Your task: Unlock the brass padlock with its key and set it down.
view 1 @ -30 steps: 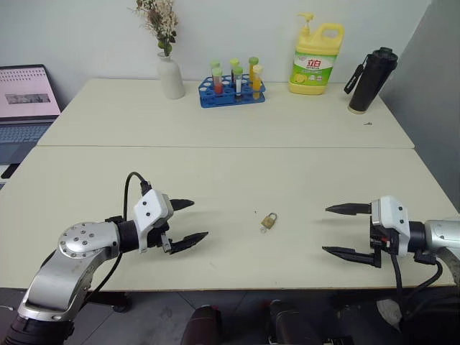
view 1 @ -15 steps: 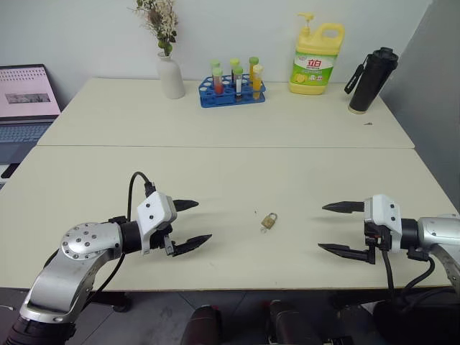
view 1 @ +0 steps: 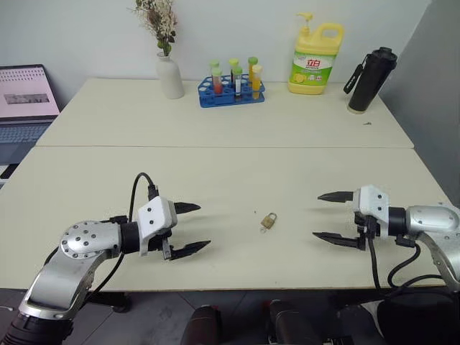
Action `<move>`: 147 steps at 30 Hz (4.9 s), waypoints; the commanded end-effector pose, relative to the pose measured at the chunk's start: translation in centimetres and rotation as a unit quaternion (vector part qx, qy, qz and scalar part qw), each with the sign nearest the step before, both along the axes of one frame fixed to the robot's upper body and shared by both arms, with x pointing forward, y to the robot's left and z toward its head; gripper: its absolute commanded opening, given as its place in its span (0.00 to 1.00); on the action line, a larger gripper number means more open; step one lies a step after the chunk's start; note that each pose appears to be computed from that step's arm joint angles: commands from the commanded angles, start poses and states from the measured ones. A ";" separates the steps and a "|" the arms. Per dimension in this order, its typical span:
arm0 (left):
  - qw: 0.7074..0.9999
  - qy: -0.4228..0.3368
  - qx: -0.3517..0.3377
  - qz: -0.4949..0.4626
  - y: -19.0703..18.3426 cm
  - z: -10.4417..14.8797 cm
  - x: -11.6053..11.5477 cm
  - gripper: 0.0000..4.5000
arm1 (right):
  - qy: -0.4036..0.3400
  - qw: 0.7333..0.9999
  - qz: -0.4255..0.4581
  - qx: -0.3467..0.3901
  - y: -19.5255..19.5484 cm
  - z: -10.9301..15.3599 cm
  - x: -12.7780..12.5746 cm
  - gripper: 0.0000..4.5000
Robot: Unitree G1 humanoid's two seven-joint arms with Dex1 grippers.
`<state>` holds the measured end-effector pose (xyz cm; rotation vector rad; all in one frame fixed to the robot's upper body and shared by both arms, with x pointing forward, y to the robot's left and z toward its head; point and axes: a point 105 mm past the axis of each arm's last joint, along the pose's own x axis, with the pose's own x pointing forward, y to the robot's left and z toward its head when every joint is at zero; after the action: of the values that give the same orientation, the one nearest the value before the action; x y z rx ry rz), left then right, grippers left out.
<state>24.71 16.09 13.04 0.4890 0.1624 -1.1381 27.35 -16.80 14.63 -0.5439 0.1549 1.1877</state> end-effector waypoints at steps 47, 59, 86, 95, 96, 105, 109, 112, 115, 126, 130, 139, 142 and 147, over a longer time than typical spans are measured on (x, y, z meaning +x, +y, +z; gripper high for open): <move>0.996 -0.031 0.071 -0.045 -1.4 -0.6 -2.0 1.00 | -0.002 0.872 0.387 -0.298 10.1 -5.0 5.4 0.20; 0.996 -0.034 0.070 -0.039 -1.2 -0.7 -1.5 1.00 | 0.007 0.964 0.197 -0.177 9.5 -1.7 7.5 0.20; 0.997 -0.024 0.023 -0.069 -2.7 0.0 -0.2 1.00 | 0.052 0.996 -0.028 -0.074 5.3 -1.5 5.6 0.97; 0.997 -0.021 0.013 -0.073 -3.0 1.1 0.3 1.00 | 0.073 0.996 -0.033 -0.034 5.0 -3.6 6.2 0.97; 0.997 -0.021 0.013 -0.072 -3.0 1.1 0.4 1.00 | 0.077 0.996 -0.033 -0.034 5.0 -3.8 6.2 0.97; 0.997 -0.024 0.026 -0.073 -2.9 0.8 0.3 1.00 | 0.098 0.994 -0.043 -0.028 5.1 -5.2 6.6 0.97; 0.997 -0.022 0.025 -0.072 -2.9 0.8 0.3 1.00 | 0.098 0.993 -0.054 -0.025 5.2 -5.7 6.8 0.97; 0.997 -0.022 0.025 -0.073 -2.9 0.7 0.3 1.00 | 0.094 0.994 -0.053 -0.027 5.4 -5.9 6.8 0.94; 0.997 -0.023 0.026 -0.073 -2.9 0.7 0.3 1.00 | 0.080 0.995 -0.057 -0.033 5.4 -6.2 6.8 0.76; 0.999 -0.006 -0.022 -0.040 -3.1 1.5 0.9 1.00 | 0.000 0.997 -0.035 -0.073 5.4 -6.2 6.5 0.21; 0.999 0.000 -0.044 -0.006 -3.0 1.9 1.8 1.00 | -0.082 0.992 -0.001 -0.099 5.9 -4.8 5.9 0.21; 0.991 0.033 -0.129 -0.006 -3.9 5.3 2.8 1.00 | -0.387 0.906 0.058 -0.163 7.9 2.0 5.0 0.21; 0.989 0.041 -0.138 -0.015 -4.1 6.2 3.4 1.00 | -0.455 0.873 0.069 -0.163 8.5 3.5 4.3 0.21; 0.987 0.049 -0.151 -0.026 -4.7 7.4 4.1 1.00 | -0.519 0.840 0.067 -0.143 9.1 5.3 3.7 0.21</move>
<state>28.82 11.75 19.23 0.1775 0.0968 -1.1949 31.51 -7.88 17.47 -1.3957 -0.5459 0.9276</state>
